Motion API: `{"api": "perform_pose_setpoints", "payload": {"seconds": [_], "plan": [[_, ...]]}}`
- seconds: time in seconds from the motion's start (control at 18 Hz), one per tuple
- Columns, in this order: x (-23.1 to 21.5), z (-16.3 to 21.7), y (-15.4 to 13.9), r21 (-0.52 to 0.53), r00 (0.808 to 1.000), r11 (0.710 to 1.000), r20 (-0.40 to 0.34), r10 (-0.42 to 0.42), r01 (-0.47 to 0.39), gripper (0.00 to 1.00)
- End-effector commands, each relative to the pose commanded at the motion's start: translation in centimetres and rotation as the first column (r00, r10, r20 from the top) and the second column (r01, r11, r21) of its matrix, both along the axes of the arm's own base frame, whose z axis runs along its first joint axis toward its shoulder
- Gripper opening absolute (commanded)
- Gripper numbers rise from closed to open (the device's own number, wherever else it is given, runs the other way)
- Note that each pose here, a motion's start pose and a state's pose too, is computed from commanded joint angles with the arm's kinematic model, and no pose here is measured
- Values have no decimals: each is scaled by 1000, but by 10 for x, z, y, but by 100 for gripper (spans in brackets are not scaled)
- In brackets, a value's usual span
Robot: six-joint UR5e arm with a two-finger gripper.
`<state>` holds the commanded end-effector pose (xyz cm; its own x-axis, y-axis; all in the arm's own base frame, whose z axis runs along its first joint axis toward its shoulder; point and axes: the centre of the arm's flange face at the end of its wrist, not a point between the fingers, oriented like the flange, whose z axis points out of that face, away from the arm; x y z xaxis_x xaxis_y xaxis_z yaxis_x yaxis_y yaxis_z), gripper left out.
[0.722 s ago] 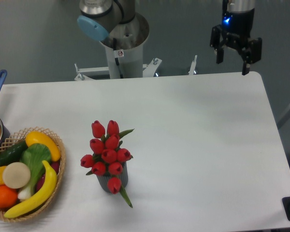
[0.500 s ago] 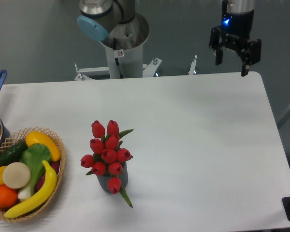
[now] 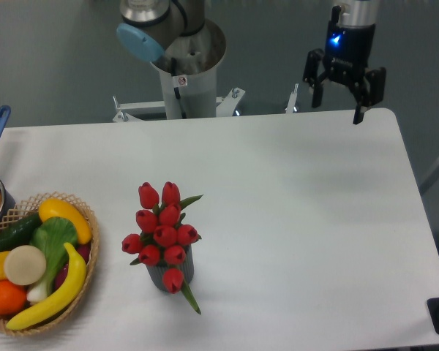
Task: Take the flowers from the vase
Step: 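Open the gripper wide above the table, then move the open gripper toward the red tulip stems above the grey vase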
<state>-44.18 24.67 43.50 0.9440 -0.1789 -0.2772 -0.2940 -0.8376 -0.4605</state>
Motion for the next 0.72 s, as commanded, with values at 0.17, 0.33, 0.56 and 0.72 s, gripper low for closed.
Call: {"api": "perform_pose_setpoints", "payload": {"seconds": [0.17, 0.33, 0.56, 0.72], "plan": [[4, -6, 14, 77, 997, 996, 62, 43, -48, 100], [9, -17, 39, 143, 993, 989, 113, 21, -37, 100], [18, -26, 70, 213, 991, 977, 122, -47, 21, 100], [19, -27, 79, 293, 990, 955, 114, -88, 52, 100]]}}
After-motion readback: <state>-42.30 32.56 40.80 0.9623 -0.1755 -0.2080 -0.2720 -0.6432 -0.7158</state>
